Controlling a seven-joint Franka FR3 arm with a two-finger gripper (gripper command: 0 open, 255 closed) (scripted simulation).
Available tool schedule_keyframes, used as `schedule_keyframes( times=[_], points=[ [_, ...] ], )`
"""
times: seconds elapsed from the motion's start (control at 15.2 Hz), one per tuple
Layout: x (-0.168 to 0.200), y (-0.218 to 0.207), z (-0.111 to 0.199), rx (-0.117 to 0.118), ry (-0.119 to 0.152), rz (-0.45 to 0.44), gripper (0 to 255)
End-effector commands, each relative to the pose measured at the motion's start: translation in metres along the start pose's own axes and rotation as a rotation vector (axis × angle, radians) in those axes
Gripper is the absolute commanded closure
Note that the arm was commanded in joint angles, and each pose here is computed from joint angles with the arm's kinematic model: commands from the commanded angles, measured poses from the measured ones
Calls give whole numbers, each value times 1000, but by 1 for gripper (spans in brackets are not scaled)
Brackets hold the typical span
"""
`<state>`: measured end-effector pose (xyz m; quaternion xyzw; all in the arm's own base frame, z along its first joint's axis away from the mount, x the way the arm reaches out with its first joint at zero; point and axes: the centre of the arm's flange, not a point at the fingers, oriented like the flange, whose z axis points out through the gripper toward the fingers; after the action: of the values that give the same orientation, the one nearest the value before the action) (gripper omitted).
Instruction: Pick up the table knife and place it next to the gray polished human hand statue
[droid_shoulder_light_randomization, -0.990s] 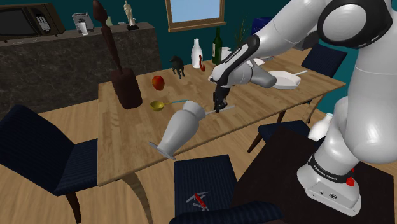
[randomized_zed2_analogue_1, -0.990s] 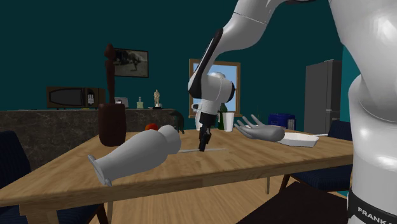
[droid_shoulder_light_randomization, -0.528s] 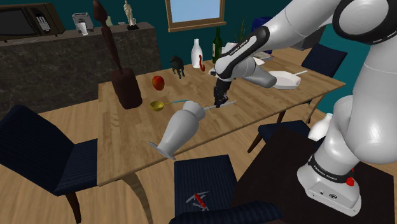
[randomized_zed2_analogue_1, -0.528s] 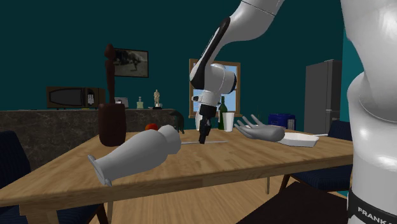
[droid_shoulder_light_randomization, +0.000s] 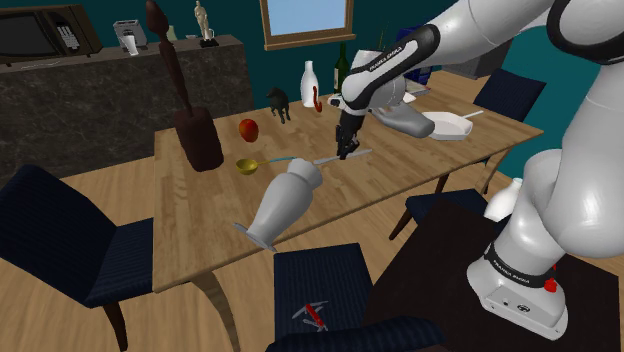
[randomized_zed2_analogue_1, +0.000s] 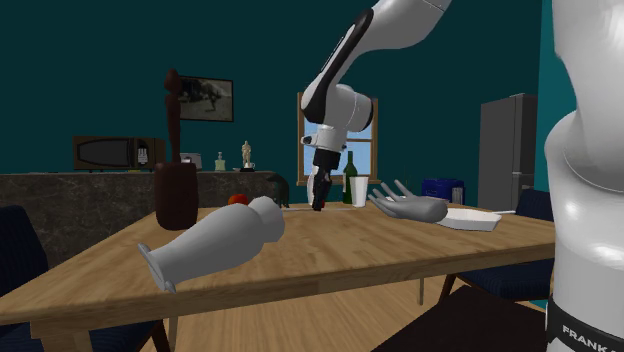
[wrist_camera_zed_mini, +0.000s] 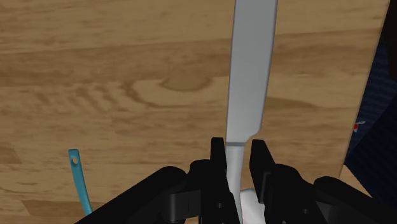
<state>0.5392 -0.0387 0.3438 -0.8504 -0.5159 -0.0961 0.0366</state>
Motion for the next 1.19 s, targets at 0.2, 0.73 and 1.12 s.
schedule_keyframes(
  times=[0.2, 0.73, 1.12],
  points=[
    [5, 1, -25, 0, -1, 0, 255],
    [13, 2, -66, 0, -1, 0, 255],
    [19, 4, -97, 0, -1, 0, 255]
  ],
)
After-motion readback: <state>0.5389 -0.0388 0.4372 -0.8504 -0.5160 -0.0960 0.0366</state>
